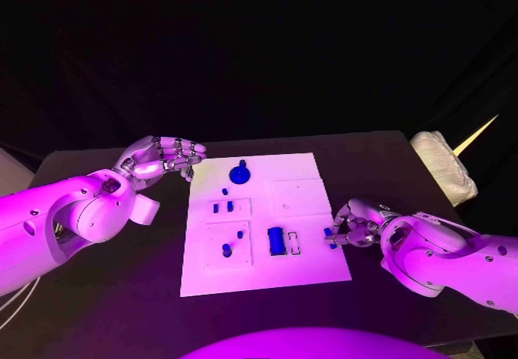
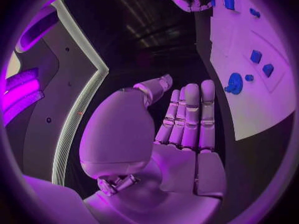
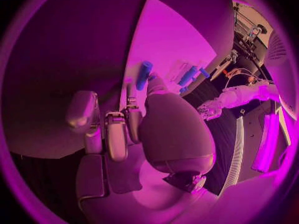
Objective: Assemble the parts on the task board
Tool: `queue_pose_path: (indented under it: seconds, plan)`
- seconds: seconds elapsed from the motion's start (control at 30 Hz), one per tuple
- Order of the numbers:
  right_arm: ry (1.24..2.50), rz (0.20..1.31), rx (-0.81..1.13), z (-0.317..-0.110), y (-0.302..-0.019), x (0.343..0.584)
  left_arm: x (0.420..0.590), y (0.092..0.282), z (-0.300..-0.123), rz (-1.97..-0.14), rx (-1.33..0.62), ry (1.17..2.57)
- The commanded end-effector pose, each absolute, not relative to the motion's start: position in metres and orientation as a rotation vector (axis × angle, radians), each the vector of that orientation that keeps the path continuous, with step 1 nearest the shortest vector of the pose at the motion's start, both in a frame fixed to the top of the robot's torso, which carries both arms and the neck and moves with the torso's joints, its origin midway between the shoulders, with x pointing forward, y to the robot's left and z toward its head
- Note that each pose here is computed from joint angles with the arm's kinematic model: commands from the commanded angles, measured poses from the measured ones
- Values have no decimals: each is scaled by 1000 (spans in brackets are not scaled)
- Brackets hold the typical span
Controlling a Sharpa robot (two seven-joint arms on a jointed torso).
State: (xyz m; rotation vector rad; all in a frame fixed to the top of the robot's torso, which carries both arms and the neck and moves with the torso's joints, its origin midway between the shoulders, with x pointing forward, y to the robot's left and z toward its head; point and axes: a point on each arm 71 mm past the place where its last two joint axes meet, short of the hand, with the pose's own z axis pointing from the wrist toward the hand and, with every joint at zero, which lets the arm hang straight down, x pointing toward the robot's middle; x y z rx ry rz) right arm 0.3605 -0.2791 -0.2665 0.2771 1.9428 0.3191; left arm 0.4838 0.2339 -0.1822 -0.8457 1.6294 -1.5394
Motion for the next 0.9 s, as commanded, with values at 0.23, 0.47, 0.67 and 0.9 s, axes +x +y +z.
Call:
queue_pose_path:
  seconds: [0.23, 0.47, 0.67, 0.9]
  plan:
    - [2003, 267, 171, -280, -272, 359, 483, 233, -181, -1555, -836, 1628]
    - [2010, 266, 107, -285, -263, 357, 483, 233, -181, -1554, -837, 1631]
    - [2005, 264, 86, -285, -260, 357, 483, 234, -181, -1551, -839, 1632]
    - [1987, 291, 113, -282, -256, 355, 482, 234, -181, -1553, -838, 1633]
